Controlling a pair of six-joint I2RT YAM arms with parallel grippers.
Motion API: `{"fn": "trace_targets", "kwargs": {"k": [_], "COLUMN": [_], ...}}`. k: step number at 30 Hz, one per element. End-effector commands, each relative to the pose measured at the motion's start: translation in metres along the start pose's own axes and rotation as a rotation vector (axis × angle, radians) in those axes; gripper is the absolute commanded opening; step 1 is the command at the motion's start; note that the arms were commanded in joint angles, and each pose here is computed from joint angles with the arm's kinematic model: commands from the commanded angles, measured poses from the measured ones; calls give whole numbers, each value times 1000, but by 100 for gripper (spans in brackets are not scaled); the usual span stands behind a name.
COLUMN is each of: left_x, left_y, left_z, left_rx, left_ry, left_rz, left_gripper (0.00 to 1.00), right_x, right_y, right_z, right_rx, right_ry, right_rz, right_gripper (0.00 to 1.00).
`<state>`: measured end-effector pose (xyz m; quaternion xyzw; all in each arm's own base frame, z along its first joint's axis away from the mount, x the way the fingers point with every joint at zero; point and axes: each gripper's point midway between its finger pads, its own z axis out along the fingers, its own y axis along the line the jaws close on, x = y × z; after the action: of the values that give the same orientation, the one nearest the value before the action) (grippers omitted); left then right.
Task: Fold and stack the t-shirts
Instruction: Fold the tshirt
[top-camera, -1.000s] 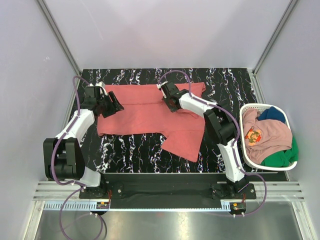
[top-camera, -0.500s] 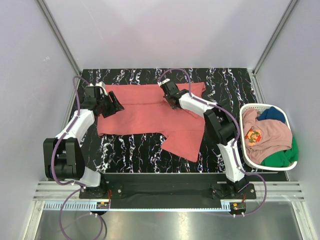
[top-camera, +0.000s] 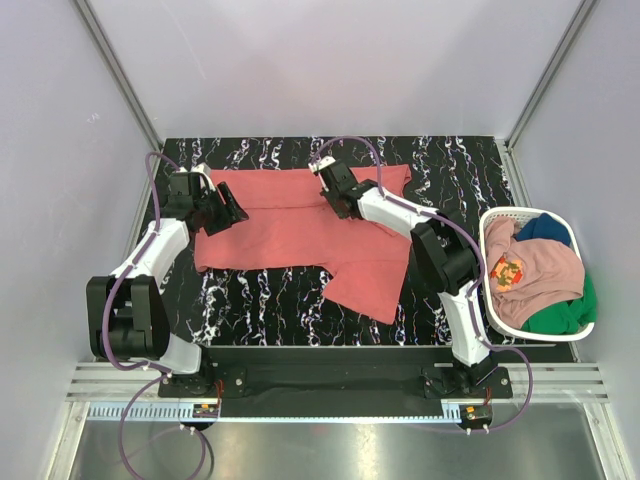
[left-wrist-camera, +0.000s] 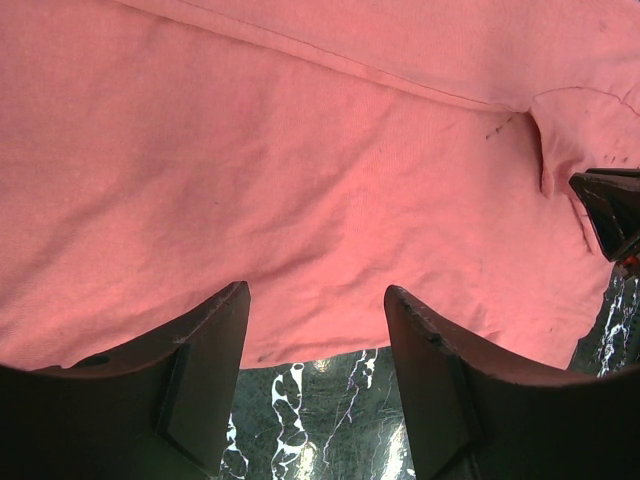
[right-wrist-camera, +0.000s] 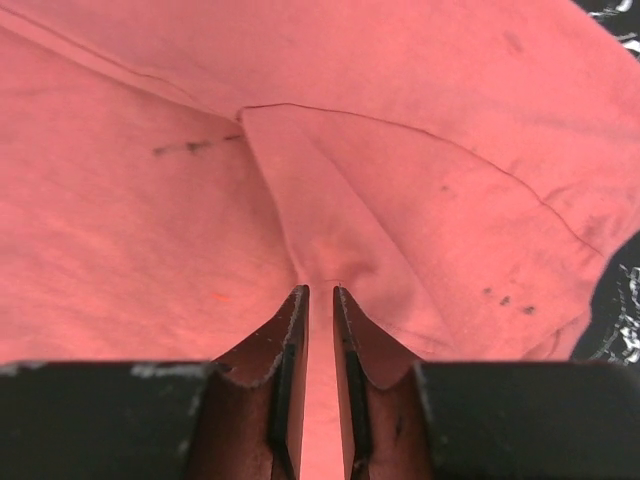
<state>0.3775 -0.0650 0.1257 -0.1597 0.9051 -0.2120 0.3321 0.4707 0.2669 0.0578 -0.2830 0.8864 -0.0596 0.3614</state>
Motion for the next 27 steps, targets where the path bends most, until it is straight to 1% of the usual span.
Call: {"fn": "trace_targets", "kwargs": {"k": [1,7,11,27], "left_x": [-14,-15,-14,-16], "left_y": [-13,-14,-13,-14], "left_z": [-4,-5,-5,-6], "left_rx": [53,53,53,55], "left_ry": [-45,-45,-44,-48], "left_rz": [41,45,46,52], "left_gripper": [62,62,63,63], "right_x": [-27,-5,0,17], "right_y": [5,8,5,10], "right_z": [-20,-4,1,15], "right_rx": [-43,-21,9,17], "right_ry": [-78,-9,2,54], "right_rz": [12,13,12,19], "right_gripper": [23,25,27,26]}}
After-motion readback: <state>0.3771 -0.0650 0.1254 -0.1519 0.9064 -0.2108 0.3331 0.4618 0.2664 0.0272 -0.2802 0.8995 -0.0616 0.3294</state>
